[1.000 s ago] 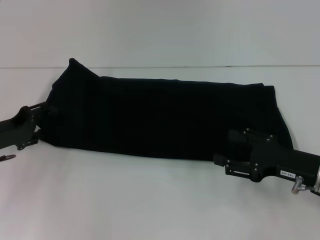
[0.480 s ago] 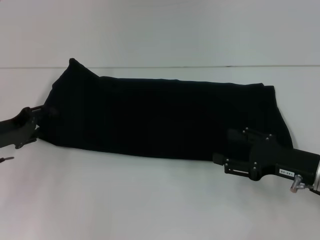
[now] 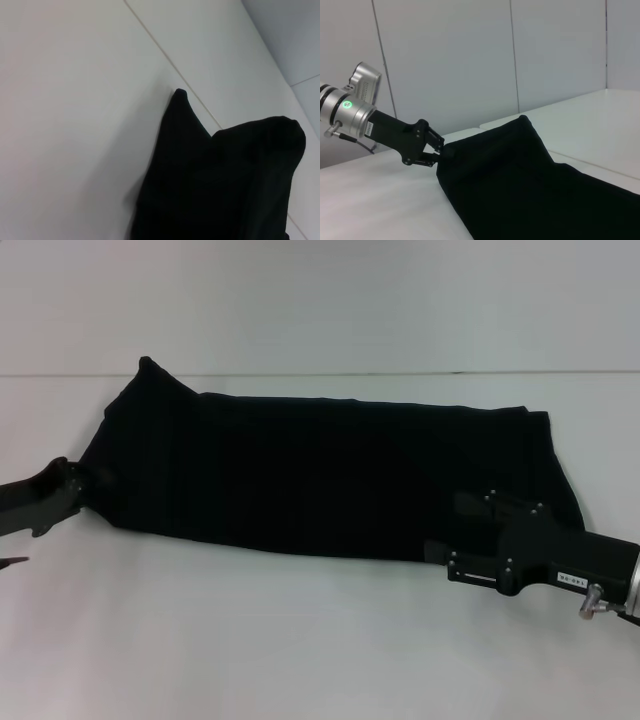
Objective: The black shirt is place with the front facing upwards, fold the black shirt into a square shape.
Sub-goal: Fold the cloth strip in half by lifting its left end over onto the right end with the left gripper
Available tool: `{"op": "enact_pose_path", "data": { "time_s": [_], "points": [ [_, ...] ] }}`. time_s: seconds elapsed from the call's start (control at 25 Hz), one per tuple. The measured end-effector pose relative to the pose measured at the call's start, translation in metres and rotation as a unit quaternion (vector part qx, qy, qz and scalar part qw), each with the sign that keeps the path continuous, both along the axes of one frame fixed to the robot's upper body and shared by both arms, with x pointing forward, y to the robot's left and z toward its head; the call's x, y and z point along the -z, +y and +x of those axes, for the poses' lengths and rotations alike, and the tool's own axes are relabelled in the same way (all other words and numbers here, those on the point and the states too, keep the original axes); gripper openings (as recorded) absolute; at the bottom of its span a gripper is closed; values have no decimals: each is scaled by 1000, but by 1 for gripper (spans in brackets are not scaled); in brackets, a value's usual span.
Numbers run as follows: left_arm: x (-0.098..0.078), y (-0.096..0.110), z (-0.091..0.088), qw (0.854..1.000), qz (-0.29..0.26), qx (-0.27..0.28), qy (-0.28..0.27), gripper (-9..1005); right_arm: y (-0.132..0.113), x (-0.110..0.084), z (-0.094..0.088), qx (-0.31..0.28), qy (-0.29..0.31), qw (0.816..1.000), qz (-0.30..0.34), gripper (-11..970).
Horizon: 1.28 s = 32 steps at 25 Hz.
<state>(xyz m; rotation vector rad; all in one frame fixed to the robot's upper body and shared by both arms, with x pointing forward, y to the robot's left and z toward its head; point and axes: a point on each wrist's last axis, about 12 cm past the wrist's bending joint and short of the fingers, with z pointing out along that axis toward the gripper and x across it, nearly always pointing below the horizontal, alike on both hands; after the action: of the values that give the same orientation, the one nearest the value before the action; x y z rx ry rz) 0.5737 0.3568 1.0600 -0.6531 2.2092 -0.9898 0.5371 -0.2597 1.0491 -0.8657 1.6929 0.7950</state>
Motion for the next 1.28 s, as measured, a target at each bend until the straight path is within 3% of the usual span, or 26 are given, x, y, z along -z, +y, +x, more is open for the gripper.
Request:
{"op": "enact_pose_path", "data": {
  "time_s": [0.12,0.36,0.84,1.28],
  "points": [
    [0,0,-1,1000,-2,1,1,276,0,0,0,0,-1,1000,0,857],
    [0,-1,-3,1000,-9,5,0,79,0,-1,1,0,-1,1000,0,857],
    [3,1,-18,999,-51,13,3,4,-4,-2,0,12,-2,1000,8,855],
    [15,23,-63,994,-103,-27,-2,3,-13,-4,1,31,8,999,19,851]
  ]
}}
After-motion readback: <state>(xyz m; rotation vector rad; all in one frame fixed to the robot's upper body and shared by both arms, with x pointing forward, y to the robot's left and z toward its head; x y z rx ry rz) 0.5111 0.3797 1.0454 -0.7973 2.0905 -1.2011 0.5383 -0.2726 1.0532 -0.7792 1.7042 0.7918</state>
